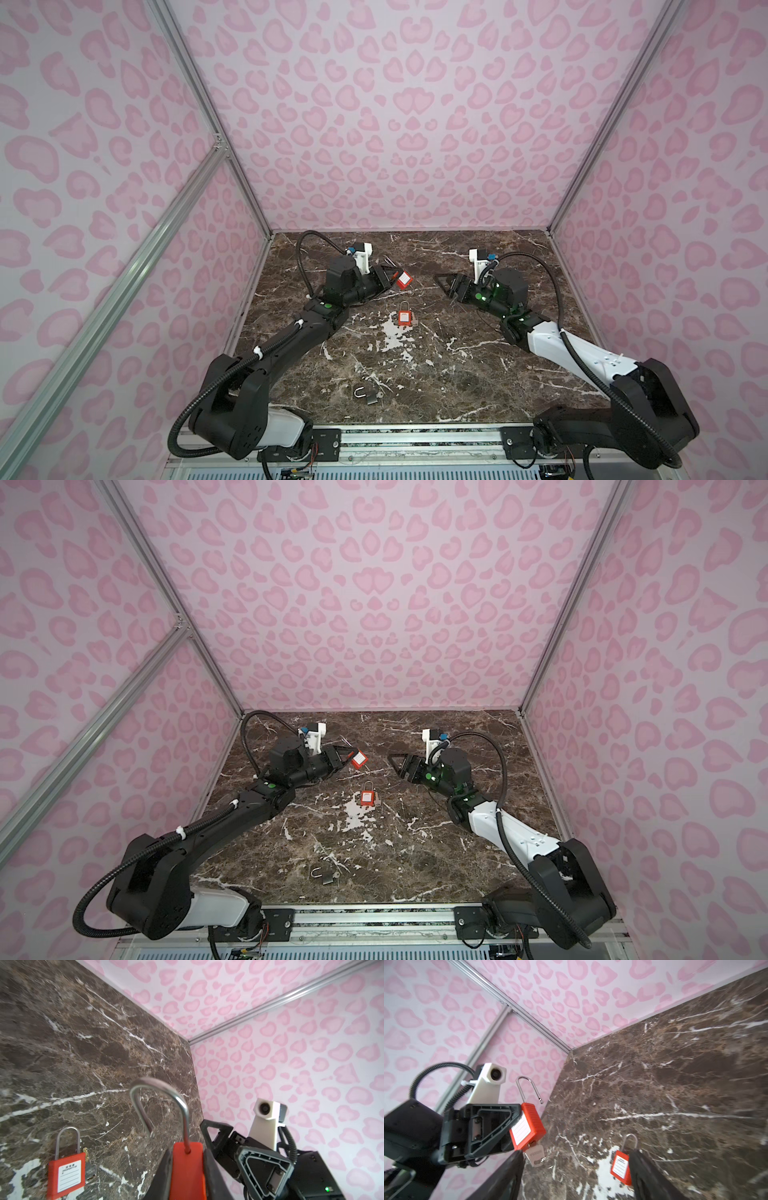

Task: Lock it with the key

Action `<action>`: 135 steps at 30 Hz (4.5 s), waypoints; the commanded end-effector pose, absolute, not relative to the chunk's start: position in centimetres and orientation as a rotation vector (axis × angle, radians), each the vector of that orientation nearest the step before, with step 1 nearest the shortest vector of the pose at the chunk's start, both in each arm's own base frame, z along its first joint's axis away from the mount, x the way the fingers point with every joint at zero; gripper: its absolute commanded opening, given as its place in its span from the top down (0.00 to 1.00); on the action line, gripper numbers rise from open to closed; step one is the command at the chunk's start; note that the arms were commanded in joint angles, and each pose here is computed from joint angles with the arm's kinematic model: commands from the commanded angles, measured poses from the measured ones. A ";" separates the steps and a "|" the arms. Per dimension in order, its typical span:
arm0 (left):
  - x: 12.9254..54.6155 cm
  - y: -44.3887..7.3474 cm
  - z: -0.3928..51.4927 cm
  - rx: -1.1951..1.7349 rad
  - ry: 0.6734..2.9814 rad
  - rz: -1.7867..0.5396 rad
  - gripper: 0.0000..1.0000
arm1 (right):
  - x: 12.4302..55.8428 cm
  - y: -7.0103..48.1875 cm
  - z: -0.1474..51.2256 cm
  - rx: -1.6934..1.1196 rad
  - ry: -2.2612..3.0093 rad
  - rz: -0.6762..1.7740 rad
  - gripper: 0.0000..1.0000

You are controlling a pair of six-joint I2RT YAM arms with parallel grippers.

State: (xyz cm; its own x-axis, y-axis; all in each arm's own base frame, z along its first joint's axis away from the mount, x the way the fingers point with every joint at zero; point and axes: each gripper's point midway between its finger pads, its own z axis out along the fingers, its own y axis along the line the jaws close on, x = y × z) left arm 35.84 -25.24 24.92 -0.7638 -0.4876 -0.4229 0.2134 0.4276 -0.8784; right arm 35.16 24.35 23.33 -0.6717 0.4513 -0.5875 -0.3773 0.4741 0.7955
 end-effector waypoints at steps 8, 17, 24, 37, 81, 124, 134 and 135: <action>36.1 -22.7 29.7 -0.366 1.769 -1.437 0.96 | 34.3 29.3 27.4 0.164 1.649 1.793 0.24; 35.9 -22.7 30.1 -0.363 1.762 -1.467 0.96 | 33.9 32.0 28.2 0.221 1.474 2.079 0.30; 35.9 -22.7 30.1 -0.360 1.761 -1.463 0.96 | 33.0 34.1 27.1 0.186 1.549 2.072 0.29; 35.8 -22.8 30.0 -0.350 1.765 -1.469 0.96 | 32.9 35.8 27.3 0.173 1.541 2.124 0.52; 34.6 -21.9 30.6 -0.249 1.787 -1.370 0.39 | 33.9 33.6 27.0 0.182 1.537 2.118 0.92; 30.3 -23.7 36.3 0.401 1.771 -1.477 0.43 | 28.2 27.9 33.1 -0.600 1.881 1.652 0.96; 30.2 -24.4 35.6 0.412 1.795 -1.502 0.50 | 28.1 28.0 35.2 -0.598 1.809 1.706 0.96; 30.0 -24.5 35.7 0.419 1.792 -1.504 0.50 | 28.1 28.0 35.4 -0.597 1.799 1.710 0.96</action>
State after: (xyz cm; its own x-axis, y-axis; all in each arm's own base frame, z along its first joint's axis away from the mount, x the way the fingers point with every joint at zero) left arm 30.37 -24.20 35.40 -0.6807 -0.2225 -0.6980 0.6424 0.2767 -0.7147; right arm 28.27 27.85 33.96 -0.7570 0.0518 -0.6513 -0.6422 0.1249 0.7563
